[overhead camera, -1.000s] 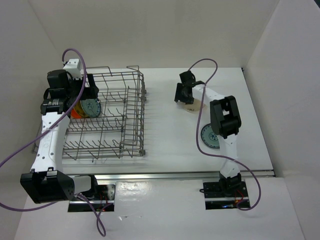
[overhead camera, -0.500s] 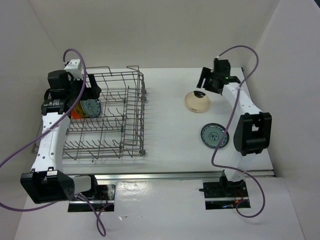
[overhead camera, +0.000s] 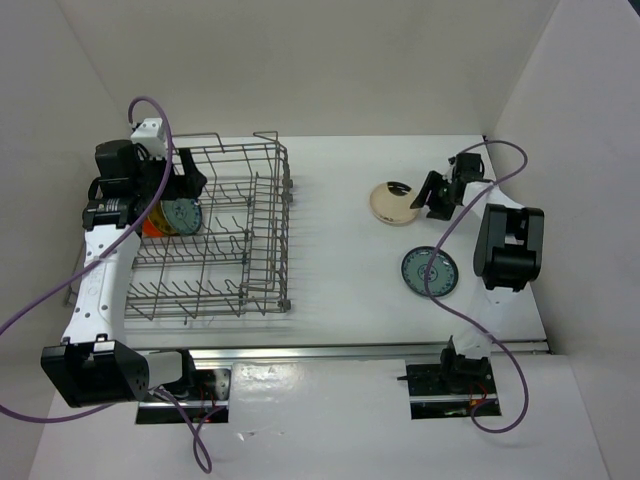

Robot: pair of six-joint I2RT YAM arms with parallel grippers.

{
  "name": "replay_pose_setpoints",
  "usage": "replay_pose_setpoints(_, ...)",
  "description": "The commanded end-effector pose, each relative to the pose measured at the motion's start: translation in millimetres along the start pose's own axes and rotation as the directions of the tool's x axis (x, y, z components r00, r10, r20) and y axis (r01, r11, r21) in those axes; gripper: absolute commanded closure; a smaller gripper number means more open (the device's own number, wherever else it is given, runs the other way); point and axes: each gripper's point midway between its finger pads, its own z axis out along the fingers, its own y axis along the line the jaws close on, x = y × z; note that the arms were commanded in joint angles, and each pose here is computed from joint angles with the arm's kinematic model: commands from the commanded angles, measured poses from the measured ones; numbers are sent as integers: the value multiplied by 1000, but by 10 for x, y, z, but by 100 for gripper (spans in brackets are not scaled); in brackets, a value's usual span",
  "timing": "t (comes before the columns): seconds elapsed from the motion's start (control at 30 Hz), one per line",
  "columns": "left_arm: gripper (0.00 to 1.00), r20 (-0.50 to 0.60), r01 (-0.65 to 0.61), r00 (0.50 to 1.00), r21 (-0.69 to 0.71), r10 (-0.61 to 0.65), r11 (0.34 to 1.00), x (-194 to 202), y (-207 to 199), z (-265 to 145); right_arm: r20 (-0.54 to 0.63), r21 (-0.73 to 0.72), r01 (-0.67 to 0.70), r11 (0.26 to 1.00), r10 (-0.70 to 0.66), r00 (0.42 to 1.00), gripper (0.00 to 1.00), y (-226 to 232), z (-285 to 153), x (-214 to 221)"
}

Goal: Load the plates into the dish rack

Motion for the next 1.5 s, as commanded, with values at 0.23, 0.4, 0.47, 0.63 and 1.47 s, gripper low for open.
replay_pose_setpoints(0.23,4,75,-6,997,66,1,998,-183,-136,-62,-35,-80,7,997,-10,999,38,23,411,63)
replay_pose_setpoints(0.4,4,87,2,996,120,-12,993,-237,-241,-84,-69,-85,-22,996,17,997,60,-80,603,147)
replay_pose_setpoints(0.47,4,86,15,996,176,-30,984,-263,-370,-109,-96,-75,-34,997,27,995,80,-141,718,209)
replay_pose_setpoints(0.63,4,44,24,998,355,-42,935,-315,-813,-112,-122,-27,-46,999,42,992,100,-255,832,248)
replay_pose_setpoints(1.47,16,-103,88,995,756,-14,649,-209,-3024,582,407,-513,486,708,-298,864,100,2137,-2024,-246)
